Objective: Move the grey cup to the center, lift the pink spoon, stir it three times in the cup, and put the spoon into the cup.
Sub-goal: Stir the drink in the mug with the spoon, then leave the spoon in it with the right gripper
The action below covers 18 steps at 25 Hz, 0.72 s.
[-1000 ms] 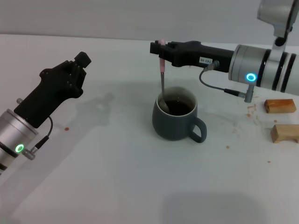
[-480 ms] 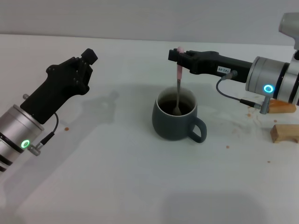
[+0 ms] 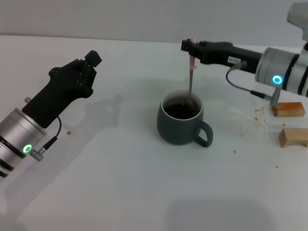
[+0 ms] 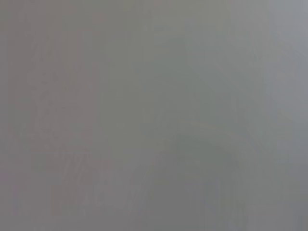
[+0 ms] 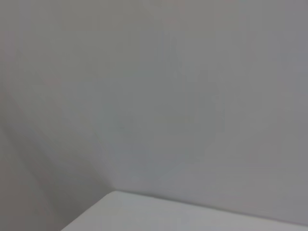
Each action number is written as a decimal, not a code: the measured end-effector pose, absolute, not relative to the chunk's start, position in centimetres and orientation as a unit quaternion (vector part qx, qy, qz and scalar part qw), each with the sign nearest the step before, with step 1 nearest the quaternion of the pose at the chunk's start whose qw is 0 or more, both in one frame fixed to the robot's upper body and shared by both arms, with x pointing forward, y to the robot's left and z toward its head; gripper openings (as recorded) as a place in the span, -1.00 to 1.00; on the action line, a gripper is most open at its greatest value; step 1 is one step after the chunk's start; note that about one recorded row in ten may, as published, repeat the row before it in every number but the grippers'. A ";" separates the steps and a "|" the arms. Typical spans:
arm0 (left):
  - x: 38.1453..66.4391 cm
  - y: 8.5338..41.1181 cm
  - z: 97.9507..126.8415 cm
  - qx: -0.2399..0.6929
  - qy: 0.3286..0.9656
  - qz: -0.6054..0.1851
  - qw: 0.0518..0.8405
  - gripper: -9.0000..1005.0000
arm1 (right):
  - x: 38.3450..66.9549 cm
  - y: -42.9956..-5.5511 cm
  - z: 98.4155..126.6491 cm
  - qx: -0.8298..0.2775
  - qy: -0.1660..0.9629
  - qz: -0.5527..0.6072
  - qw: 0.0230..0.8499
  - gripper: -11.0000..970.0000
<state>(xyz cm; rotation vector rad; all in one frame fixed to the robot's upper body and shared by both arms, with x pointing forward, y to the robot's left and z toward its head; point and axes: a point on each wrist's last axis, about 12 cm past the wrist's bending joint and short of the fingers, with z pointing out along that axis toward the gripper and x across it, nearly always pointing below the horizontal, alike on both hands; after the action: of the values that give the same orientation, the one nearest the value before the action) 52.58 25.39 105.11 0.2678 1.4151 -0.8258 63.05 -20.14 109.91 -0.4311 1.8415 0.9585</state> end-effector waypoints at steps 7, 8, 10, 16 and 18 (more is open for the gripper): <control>52.7 25.5 105.1 0.116 0.629 -0.365 0.677 -0.98 | 64.5 -18.5 111.4 -0.196 0.751 0.387 0.498 -0.80; 52.7 25.5 105.2 0.115 0.629 -0.365 0.677 -0.98 | 64.6 -18.2 111.6 -0.200 0.749 0.388 0.499 -0.80; 52.7 25.5 105.2 0.115 0.629 -0.365 0.677 -0.98 | 64.8 -17.8 111.9 -0.204 0.747 0.389 0.499 -0.80; 52.7 25.7 105.2 0.116 0.630 -0.361 0.678 -0.98 | 64.7 -16.9 111.8 -0.208 0.747 0.398 0.489 -0.80; 52.8 25.7 105.2 0.117 0.630 -0.360 0.678 -0.98 | 64.6 -16.5 111.5 -0.210 0.749 0.404 0.482 -0.80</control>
<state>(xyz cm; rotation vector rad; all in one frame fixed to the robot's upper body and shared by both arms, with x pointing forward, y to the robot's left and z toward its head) 52.76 25.73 105.17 0.2631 1.4159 -0.8094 64.55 -16.48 111.52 -0.5109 1.8250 0.9836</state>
